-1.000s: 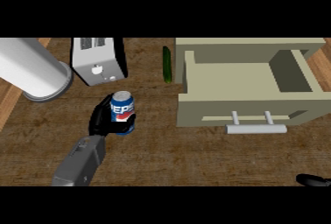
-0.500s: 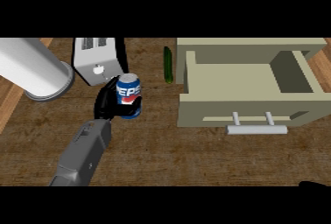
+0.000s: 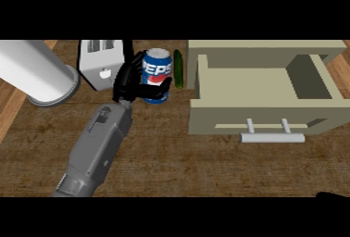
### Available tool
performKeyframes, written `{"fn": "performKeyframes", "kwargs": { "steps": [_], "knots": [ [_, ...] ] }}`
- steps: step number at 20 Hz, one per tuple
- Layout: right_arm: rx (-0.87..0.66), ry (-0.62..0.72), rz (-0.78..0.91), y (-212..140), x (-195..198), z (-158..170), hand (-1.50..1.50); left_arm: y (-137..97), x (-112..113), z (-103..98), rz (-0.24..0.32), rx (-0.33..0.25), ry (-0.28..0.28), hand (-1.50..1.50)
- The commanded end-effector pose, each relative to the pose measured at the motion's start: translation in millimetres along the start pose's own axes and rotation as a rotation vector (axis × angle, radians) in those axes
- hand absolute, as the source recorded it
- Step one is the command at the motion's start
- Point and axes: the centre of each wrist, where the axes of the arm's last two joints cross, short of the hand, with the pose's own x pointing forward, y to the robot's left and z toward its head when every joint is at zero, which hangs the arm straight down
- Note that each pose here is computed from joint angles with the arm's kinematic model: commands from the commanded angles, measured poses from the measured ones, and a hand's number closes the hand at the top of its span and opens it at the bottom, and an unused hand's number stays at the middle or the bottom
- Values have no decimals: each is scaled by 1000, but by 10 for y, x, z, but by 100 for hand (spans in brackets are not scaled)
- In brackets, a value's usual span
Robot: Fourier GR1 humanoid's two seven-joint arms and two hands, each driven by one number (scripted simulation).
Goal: Pick up the can, place it into the drawer and close the drawer
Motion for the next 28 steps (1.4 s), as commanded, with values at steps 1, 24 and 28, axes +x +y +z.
{"fn": "performKeyframes", "kwargs": {
  "steps": [1, 24, 28],
  "knots": [
    [-2, 3, -1, -95, -16, -24, -150, -314, 539, -163, 11, -27, -15, 150],
    [19, -22, 3, -16, 195, -100, -150, -1548, 2011, -616, -116, -76, 2, 150],
    [20, -29, -8, -83, 95, -118, -150, -1704, 2191, -704, -162, -48, 17, 150]
  ]
}}
